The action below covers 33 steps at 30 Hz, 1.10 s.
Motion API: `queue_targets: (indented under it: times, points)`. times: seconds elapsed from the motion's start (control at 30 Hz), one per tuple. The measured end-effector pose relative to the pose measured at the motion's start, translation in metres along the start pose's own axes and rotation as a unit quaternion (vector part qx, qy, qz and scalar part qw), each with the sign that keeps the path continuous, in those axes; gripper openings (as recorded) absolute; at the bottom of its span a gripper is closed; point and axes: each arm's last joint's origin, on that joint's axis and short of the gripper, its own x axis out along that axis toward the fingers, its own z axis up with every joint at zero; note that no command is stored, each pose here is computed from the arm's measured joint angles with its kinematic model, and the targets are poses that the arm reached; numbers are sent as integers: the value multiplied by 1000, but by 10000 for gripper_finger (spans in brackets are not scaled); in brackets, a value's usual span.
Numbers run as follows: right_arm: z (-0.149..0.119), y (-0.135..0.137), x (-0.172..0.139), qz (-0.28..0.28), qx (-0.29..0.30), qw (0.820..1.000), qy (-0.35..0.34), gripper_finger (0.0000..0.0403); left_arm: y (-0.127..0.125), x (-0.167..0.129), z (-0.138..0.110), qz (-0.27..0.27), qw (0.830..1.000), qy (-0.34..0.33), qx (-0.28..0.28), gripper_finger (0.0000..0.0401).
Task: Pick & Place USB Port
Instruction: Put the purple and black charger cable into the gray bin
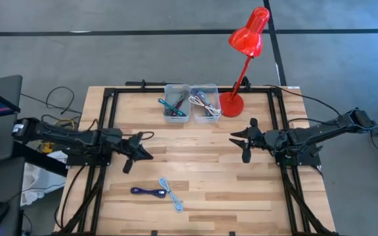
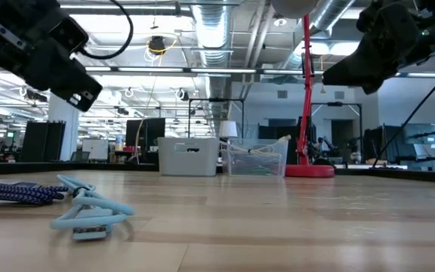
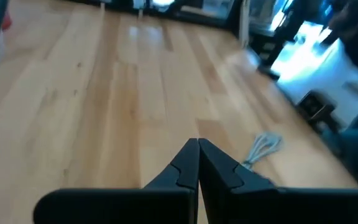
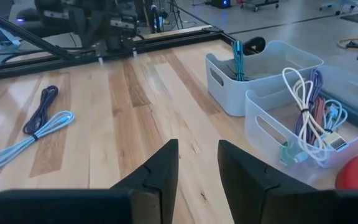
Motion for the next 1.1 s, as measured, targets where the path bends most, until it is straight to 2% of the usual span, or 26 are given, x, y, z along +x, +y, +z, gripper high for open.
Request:
queue_targets:
  times: [0.17, 0.3, 0.5, 0.6, 0.73, 0.93, 1.1]
  points:
    - [0, 0, 0, -1, 11, 1000, 2, 106, -11, 4, 23, 17, 996, 59, 58, 4]
    - [0, 0, 0, -1, 12, 1000, 2, 106, -16, 0, 37, 17, 991, 124, 53, 4]
    - [-1, 0, 0, -1, 11, 1000, 3, 106, -22, 1, 37, 11, 988, 152, 8, 4]
    - [-1, 0, 0, -1, 11, 1000, 3, 106, -25, 3, 35, 4, 987, 162, 4, 4]
    - [-1, 0, 0, -2, 11, 1000, 4, 106, -32, 10, 39, 11, 985, 172, 17, 4]
    - [-1, -1, 0, -18, 10, 1000, 1, 106, -53, 26, 46, 14, 973, 210, 90, 4]
    - [-1, -1, 0, -18, 10, 1000, 2, 106, -56, 32, 40, 31, 957, 280, 63, 11]
